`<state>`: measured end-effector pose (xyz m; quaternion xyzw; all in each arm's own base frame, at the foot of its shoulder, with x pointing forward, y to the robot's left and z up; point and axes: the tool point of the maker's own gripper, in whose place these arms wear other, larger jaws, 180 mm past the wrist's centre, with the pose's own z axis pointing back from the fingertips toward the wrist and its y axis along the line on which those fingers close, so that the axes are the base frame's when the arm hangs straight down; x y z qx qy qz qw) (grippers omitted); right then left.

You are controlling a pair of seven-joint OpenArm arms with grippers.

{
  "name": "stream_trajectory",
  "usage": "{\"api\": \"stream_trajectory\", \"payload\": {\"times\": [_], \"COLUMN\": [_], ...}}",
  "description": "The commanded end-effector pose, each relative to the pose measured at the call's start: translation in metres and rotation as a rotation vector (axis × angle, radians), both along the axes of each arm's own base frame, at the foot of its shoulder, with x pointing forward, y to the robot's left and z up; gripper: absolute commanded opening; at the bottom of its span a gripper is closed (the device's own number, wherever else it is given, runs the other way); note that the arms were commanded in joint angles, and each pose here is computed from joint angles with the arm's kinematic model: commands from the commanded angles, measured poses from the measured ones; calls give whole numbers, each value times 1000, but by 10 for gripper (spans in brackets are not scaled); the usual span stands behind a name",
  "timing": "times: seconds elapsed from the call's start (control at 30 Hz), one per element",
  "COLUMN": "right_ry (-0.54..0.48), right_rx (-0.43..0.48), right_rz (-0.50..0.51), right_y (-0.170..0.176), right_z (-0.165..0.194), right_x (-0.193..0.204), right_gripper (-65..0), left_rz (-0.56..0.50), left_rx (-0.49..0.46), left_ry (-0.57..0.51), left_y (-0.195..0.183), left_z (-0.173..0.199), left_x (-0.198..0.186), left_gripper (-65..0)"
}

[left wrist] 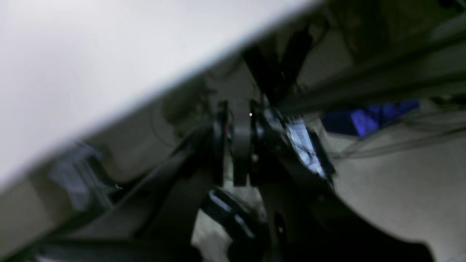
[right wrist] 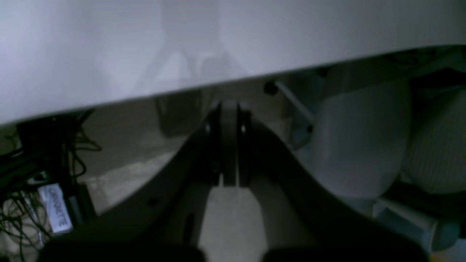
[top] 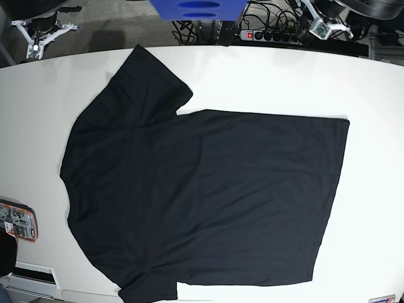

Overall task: Fold the T-shirt properly
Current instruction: 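Move both grippers down toward the shoulder corners of the black T-shirt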

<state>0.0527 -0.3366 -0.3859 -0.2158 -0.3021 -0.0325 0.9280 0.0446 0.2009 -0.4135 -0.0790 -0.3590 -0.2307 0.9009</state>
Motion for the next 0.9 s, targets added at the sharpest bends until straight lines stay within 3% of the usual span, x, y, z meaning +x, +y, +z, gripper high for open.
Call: {"api": "stream_trajectory", "payload": {"times": [0.0,0.2,0.3,0.37,0.57,0.73,0.87], "right_ry": [-42,-76,-42,-14,-93,-8,119], "right_rx": [-30,-38,-39,-43,-89,-231,-347], "right_rz": [26,49,52,62,174,345,558], "right_y": [-3,3,3,3,1,0,22], "right_z": [14,25,23,24,43,44,28], "right_x": [9,20,8,-3,24,34,31], "right_gripper": [-646,-645,-645,-645,-645,-624,-511], "left_rz": [-10,-7,3,-13,-56,-114,-143], "left_rx": [5,66,110,171,395,571,726], "left_ry": [-40,-153,-192,-201,-283,-337,-276], "left_y": [2,19,32,44,70,80,95], "left_z": [13,43,54,56,64,80,85], "left_x": [8,38,48,51,80,100,99], "left_gripper": [-618,-617,-616,-616,-616,-613,-605]}}
